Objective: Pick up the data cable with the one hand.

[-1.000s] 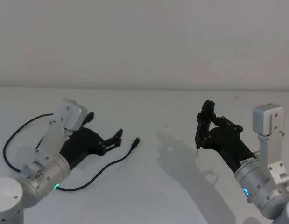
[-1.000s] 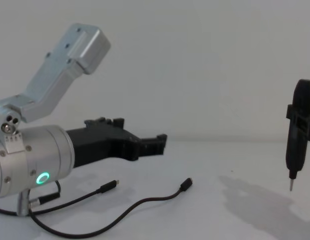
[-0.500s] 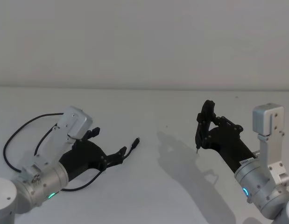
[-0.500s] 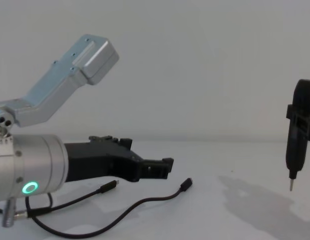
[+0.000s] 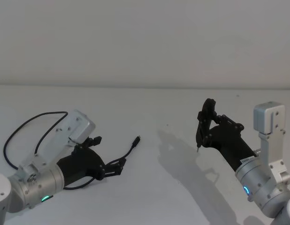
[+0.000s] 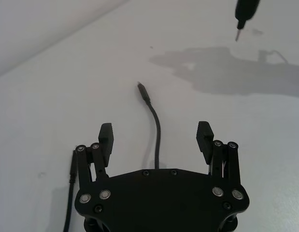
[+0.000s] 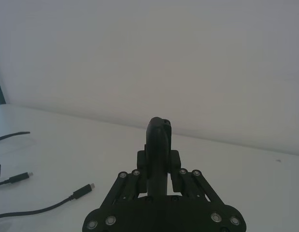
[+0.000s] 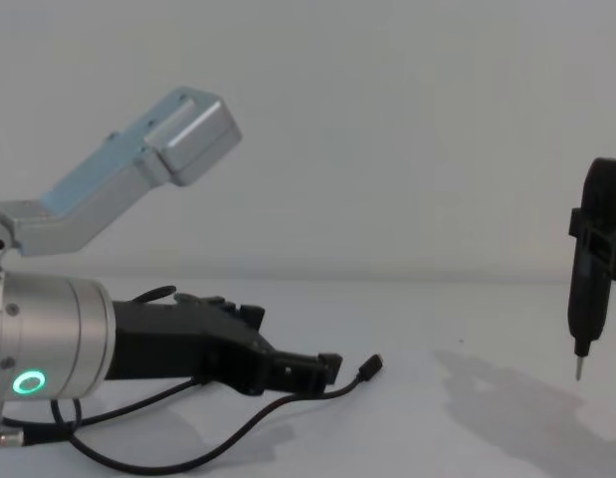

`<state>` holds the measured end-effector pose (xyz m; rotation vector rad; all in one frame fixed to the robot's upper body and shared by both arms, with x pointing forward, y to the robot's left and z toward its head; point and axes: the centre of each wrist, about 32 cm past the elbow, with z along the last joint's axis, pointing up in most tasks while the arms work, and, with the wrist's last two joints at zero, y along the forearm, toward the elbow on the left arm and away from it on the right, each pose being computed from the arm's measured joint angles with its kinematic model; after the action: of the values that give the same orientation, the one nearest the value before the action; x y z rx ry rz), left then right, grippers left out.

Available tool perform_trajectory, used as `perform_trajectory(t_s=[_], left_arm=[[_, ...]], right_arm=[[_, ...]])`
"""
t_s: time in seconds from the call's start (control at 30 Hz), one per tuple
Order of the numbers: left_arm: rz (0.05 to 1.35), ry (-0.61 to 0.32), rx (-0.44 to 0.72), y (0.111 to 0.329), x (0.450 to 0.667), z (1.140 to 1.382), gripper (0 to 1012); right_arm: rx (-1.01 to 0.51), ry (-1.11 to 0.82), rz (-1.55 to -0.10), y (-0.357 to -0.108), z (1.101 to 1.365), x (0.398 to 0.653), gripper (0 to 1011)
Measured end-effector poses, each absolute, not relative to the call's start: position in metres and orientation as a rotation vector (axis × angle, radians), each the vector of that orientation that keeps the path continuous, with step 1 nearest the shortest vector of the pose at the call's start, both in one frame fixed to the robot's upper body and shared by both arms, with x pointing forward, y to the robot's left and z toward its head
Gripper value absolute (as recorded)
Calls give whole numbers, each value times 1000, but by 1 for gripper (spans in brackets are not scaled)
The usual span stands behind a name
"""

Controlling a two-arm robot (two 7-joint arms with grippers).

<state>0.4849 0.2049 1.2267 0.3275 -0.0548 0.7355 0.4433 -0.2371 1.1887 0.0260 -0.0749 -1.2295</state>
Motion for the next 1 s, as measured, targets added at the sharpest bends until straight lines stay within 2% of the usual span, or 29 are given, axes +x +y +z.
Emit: perform_trajectory(t_s=[0.57, 1.0], left_arm=[[660, -31, 429, 202, 503, 1223, 1001], [651, -25, 452, 202, 512, 1224, 1001]], right_arm=[[25, -67, -1221, -238, 1187, 446, 275], [43, -84, -1178, -235, 1187, 447, 274]])
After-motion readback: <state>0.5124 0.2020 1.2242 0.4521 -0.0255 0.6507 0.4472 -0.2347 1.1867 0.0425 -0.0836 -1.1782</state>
